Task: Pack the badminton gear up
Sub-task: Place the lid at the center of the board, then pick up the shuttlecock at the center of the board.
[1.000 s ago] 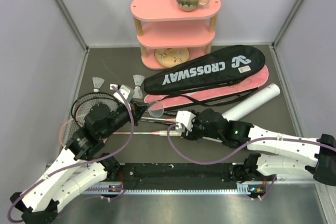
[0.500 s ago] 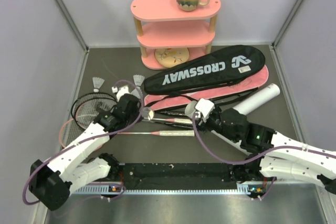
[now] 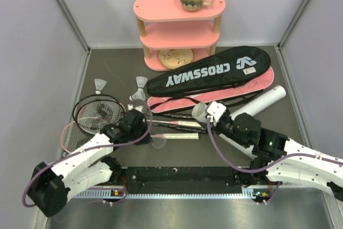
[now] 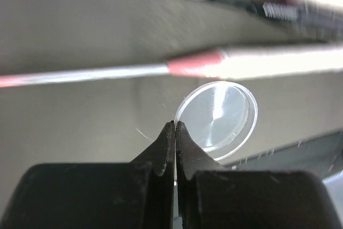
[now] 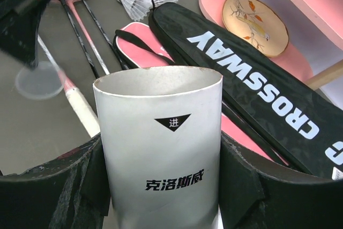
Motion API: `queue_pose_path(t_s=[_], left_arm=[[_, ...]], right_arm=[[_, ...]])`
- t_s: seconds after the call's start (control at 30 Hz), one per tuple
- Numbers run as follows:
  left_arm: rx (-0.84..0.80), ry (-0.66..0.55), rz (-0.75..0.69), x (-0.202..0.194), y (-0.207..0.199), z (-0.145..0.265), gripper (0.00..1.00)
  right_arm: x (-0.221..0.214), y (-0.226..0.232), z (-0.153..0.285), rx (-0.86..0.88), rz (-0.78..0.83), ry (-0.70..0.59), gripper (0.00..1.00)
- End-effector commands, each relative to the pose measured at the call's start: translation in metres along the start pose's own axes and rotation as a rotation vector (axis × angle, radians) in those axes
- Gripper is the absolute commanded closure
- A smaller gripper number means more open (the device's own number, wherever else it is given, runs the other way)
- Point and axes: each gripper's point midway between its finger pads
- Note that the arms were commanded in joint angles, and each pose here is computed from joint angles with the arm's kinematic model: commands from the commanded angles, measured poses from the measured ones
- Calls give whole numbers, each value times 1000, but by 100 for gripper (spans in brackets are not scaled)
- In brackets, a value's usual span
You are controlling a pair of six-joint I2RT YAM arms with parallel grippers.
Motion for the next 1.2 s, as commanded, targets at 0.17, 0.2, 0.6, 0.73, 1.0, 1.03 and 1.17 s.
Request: queue_pose_path(t_s=[0.17, 0.2, 0.6, 0.73, 1.0, 1.03, 1.17], left_arm=[[-19, 217, -209, -71, -9, -10, 94], [-13, 211, -209, -70, -7, -11, 85], [-155, -267, -83, 103, -82, 49, 16], [97, -365, 130, 185, -59, 32, 19], [541, -342, 22, 277, -46, -3, 36], [614, -380, -19, 284, -38, -1, 37], [695, -325, -89, 261, -25, -25, 35]], right_arm=[[27, -6, 5, -8, -68, -105, 100], [26, -6, 6, -12, -68, -103, 100], [13, -1, -3, -9, -71, -36, 100], [16, 2, -4, 12, -79, -43, 100], [12, 5, -2, 21, -85, -44, 100], [13, 5, -1, 20, -84, -46, 100], [14, 0, 3, 4, -84, -57, 100]])
Point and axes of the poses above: each gripper's point midway between its finger pads, its own z axis back along the fingers, its own y axis along the line the jaws close on, x = y × z, and after that the axes turned 10 degrees about z, right-handed
